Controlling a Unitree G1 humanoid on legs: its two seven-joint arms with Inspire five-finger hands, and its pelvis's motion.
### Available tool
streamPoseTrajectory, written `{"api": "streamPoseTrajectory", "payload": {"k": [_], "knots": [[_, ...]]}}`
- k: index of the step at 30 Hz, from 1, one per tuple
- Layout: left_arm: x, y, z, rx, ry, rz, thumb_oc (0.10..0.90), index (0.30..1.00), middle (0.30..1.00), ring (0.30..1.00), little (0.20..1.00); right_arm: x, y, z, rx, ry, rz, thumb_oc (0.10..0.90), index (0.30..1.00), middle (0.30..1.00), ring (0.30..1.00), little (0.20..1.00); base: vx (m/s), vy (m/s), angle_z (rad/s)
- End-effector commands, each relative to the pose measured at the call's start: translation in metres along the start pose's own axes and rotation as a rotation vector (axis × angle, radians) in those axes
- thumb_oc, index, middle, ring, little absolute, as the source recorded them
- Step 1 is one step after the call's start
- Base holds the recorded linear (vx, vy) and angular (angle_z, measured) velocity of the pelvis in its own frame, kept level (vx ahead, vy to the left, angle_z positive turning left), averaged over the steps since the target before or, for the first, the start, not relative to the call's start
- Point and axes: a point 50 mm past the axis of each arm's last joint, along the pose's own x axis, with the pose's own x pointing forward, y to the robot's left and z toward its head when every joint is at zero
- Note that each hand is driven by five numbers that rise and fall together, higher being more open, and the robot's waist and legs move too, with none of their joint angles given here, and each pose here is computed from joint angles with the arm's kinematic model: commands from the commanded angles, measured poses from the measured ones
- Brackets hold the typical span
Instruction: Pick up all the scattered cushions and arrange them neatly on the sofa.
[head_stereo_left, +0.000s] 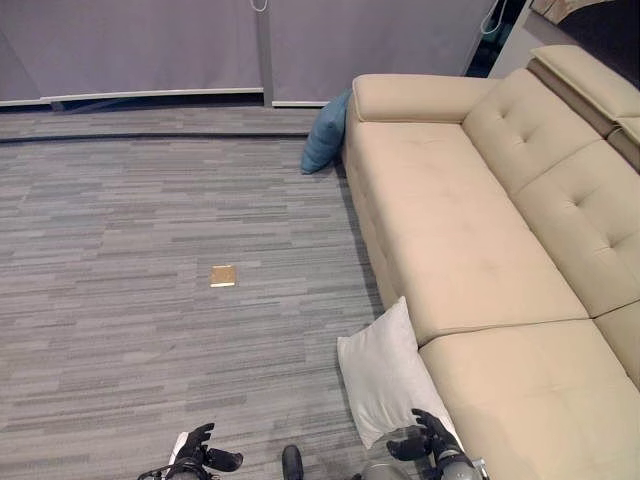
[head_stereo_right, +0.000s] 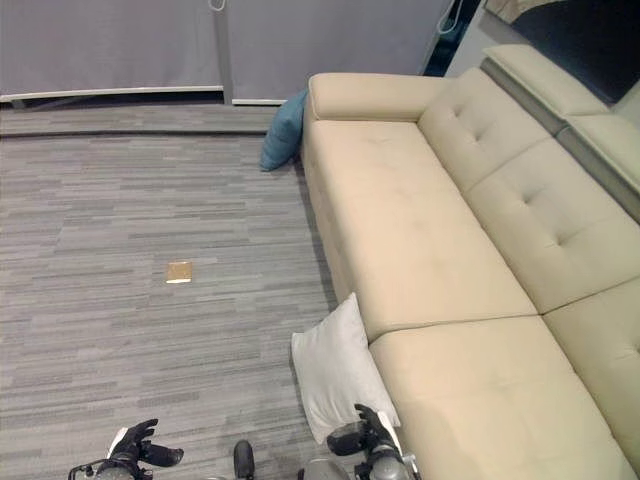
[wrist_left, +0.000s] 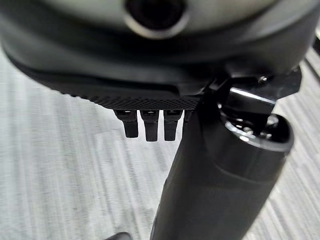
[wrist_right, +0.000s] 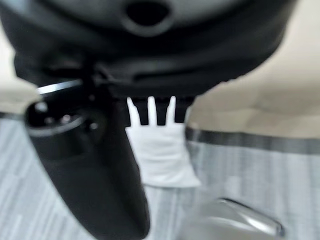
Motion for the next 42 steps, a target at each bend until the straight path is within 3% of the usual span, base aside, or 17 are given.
{"api": "streamPoseTrajectory", "payload": {"k": [1, 18, 29, 38, 42], "knots": [[-0.002, 0.011, -0.009, 0.028, 0.003, 0.022, 0.800, 0.900, 0.900, 0.900, 0.900, 0.003, -0.028, 0.000, -0.014, -0.007, -0.091, 0.800, 0.900, 0.900, 0.900, 0.900, 0.12, 0.019, -0.15], [-0.001, -0.006, 0.002, 0.028, -0.021, -0.031, 0.800, 0.900, 0.900, 0.900, 0.900, -0.003, -0.040, -0.025, 0.022, 0.075, -0.139, 0.800, 0.900, 0.900, 0.900, 0.900, 0.07, -0.030, -0.09], [-0.002, -0.013, -0.006, 0.065, 0.014, -0.056, 0.800, 0.900, 0.900, 0.900, 0.900, -0.002, -0.035, -0.028, 0.008, 0.105, -0.118, 0.800, 0.900, 0.900, 0.900, 0.900, 0.14, 0.171, -0.74], [0.001, 0.005, -0.004, 0.051, 0.015, -0.001, 0.800, 0.900, 0.900, 0.900, 0.900, 0.004, -0.025, 0.000, 0.018, 0.008, -0.096, 0.800, 0.900, 0.900, 0.900, 0.900, 0.02, 0.242, -0.83], [-0.002, 0.003, -0.012, 0.047, 0.033, -0.013, 0.800, 0.900, 0.900, 0.900, 0.900, 0.002, -0.030, -0.012, -0.002, 0.039, -0.110, 0.800, 0.900, 0.900, 0.900, 0.900, -0.07, 0.169, -1.01]]}}
